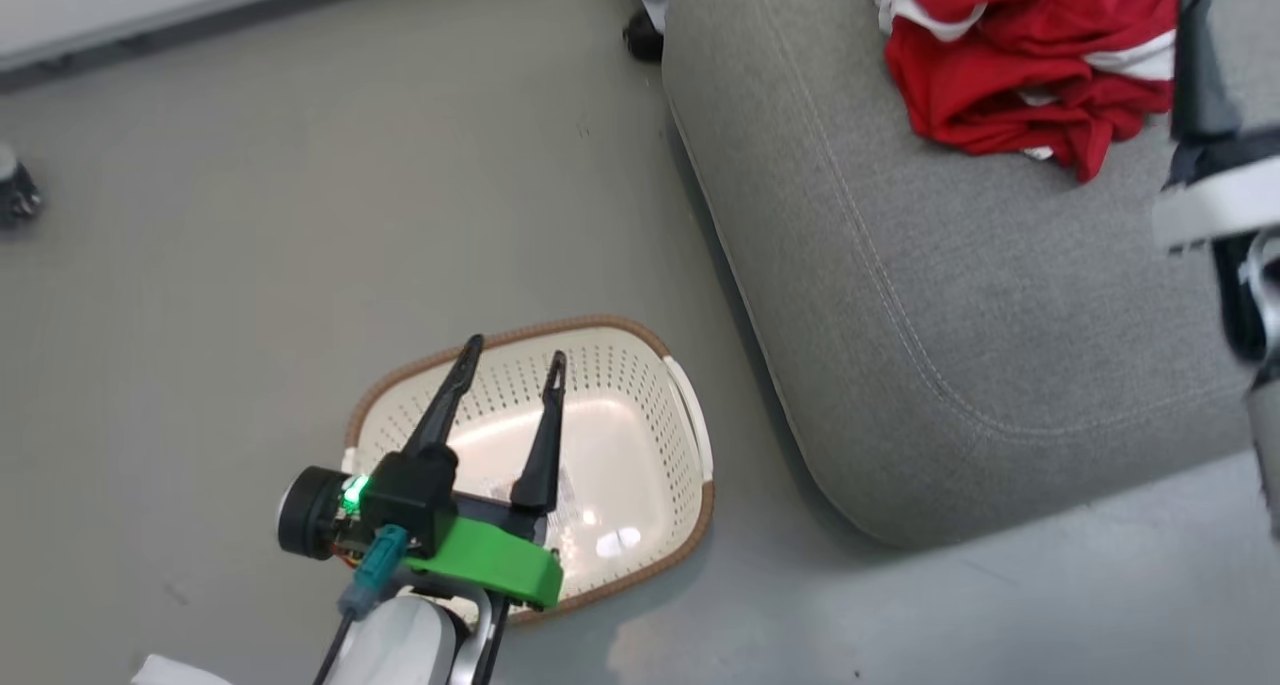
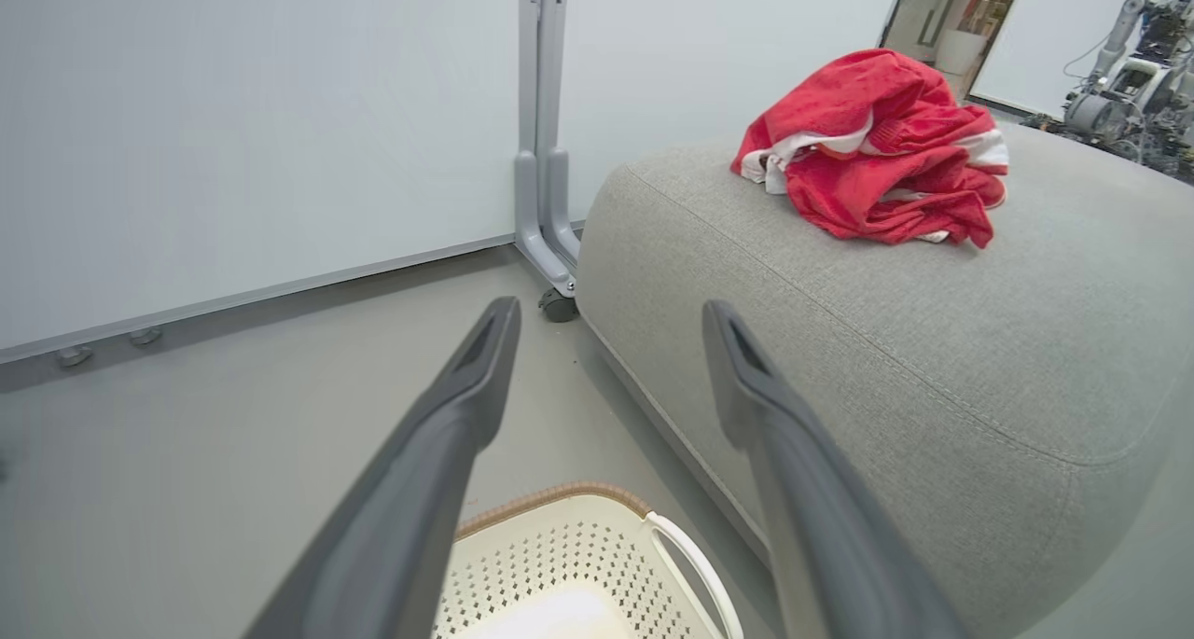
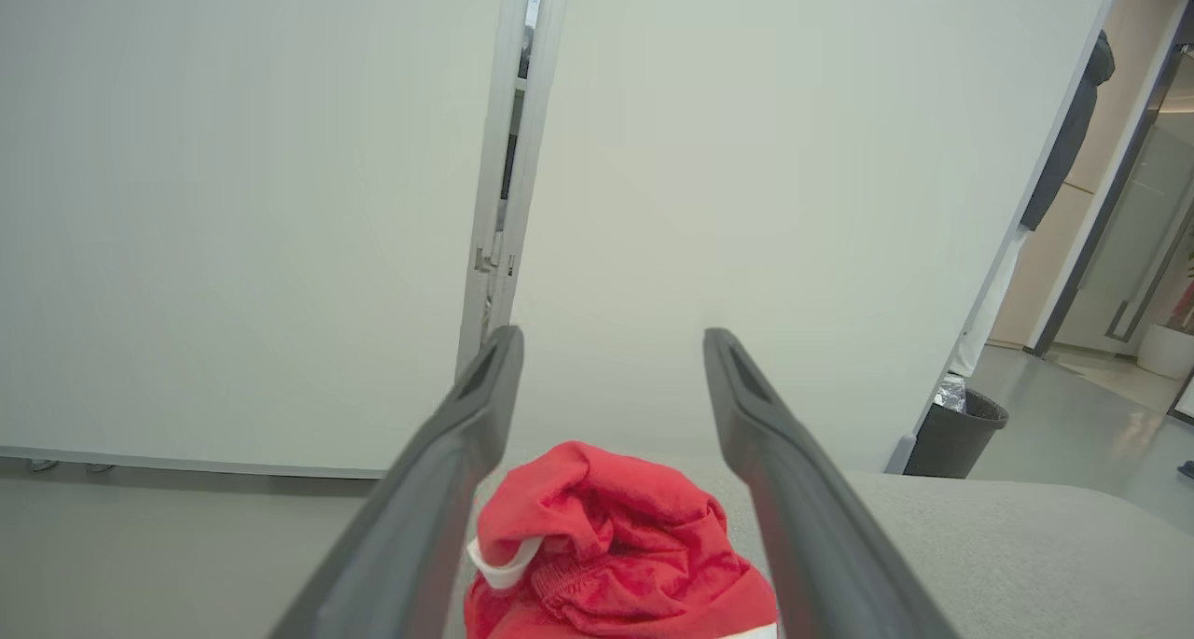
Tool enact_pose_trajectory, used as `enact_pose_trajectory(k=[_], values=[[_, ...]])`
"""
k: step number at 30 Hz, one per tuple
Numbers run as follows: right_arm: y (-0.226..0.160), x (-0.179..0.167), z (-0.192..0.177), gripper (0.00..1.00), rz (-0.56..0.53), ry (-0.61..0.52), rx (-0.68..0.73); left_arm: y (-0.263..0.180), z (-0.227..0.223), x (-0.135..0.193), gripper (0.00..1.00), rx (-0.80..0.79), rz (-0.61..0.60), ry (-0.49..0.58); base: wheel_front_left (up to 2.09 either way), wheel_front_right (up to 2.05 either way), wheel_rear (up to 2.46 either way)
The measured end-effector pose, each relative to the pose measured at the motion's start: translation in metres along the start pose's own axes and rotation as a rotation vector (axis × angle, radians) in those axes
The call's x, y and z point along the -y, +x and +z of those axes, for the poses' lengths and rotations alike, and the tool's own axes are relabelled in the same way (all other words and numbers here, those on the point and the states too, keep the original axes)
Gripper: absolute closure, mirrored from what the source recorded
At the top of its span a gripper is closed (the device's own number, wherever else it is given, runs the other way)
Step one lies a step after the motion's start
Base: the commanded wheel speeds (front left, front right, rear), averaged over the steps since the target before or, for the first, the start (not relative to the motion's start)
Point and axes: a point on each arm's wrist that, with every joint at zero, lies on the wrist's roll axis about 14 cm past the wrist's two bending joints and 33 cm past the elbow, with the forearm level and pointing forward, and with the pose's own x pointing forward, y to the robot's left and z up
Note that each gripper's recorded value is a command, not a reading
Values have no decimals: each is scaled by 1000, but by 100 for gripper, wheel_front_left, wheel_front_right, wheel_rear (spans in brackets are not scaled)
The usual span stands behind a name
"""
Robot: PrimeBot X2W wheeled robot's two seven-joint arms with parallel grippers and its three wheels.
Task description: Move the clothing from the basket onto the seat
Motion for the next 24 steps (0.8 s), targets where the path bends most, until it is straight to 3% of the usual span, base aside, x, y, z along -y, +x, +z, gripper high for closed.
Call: enact_pose_trajectory(k=[7,14,24], values=[[-45,-34,23,0,42,114,59,-28,40,-25,0,93,125,42,0,0,0],[-79,-86,17,0,77,286,33,-70,65,-60,0,159,290,51,0,0,0],[-103,-156,13,0,231,334,-21,-128,69,-89,0,181,458,49,0,0,0]])
